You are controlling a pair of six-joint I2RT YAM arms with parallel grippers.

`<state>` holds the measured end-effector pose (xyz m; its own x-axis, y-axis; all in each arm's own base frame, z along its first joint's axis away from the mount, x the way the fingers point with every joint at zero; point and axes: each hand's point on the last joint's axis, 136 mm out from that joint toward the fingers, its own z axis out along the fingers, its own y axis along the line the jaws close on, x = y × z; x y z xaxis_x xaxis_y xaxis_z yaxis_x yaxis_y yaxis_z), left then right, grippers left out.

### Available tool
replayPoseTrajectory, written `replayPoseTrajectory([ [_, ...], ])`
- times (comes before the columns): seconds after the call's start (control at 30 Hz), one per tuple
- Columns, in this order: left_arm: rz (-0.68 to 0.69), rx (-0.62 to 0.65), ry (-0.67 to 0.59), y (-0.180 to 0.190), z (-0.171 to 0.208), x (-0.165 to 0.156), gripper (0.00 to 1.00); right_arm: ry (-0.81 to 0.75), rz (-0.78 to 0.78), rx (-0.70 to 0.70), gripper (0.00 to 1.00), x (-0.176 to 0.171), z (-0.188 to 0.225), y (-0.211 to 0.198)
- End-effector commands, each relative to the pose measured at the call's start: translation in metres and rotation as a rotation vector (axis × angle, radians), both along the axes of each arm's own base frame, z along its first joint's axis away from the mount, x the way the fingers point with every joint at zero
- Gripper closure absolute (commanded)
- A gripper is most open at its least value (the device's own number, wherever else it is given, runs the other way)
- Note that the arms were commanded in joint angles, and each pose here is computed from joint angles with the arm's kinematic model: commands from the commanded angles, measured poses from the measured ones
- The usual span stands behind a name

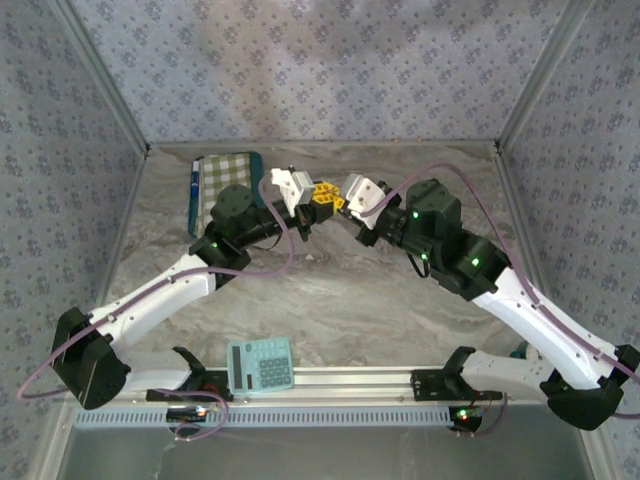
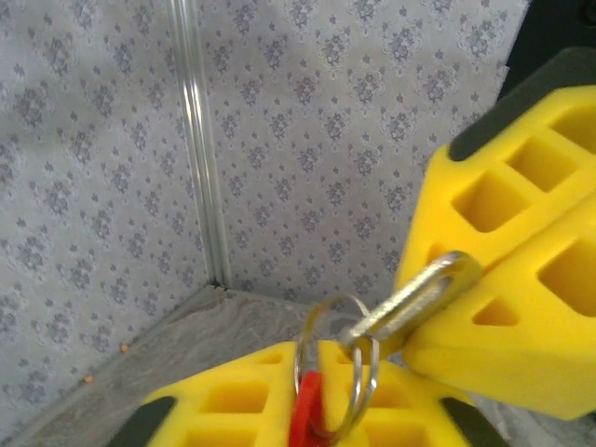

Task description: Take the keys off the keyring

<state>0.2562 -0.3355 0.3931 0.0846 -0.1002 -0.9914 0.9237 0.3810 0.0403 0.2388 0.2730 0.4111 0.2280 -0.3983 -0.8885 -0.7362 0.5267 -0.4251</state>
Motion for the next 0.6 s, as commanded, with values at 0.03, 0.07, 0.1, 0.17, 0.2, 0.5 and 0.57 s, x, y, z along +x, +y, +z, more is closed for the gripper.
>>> replayPoseTrajectory([
  [0.03, 0.041, -0.086, -0.059, 0.014, 0.031, 0.0, 0.97, 0.057, 0.042, -0.019, 1.0, -0.008, -0.016, 0.006],
  [0.07, 0.036, -0.083, -0.058, 0.014, 0.03, 0.0, 1.0, 0.051, 0.037, -0.014, 1.0, -0.007, -0.014, 0.005],
  [0.1, 0.032, -0.079, -0.055, 0.014, 0.029, -0.001, 1.0, 0.045, 0.03, -0.015, 1.0, -0.007, -0.014, 0.004],
  [0.17, 0.03, -0.082, -0.041, 0.015, 0.028, -0.001, 1.0, 0.026, 0.012, -0.013, 1.0, -0.004, -0.012, 0.0],
  [0.2, 0.03, -0.086, -0.039, 0.017, 0.029, -0.002, 1.0, 0.02, 0.012, -0.014, 1.0, -0.004, -0.011, -0.002],
  [0.5, -0.027, -0.079, 0.004, 0.019, 0.024, -0.007, 1.0, -0.058, -0.053, 0.004, 1.0, 0.0, -0.001, -0.014],
  [0.57, -0.041, -0.078, 0.01, 0.019, 0.023, -0.009, 1.0, -0.065, -0.05, -0.012, 1.0, -0.001, -0.009, -0.014],
])
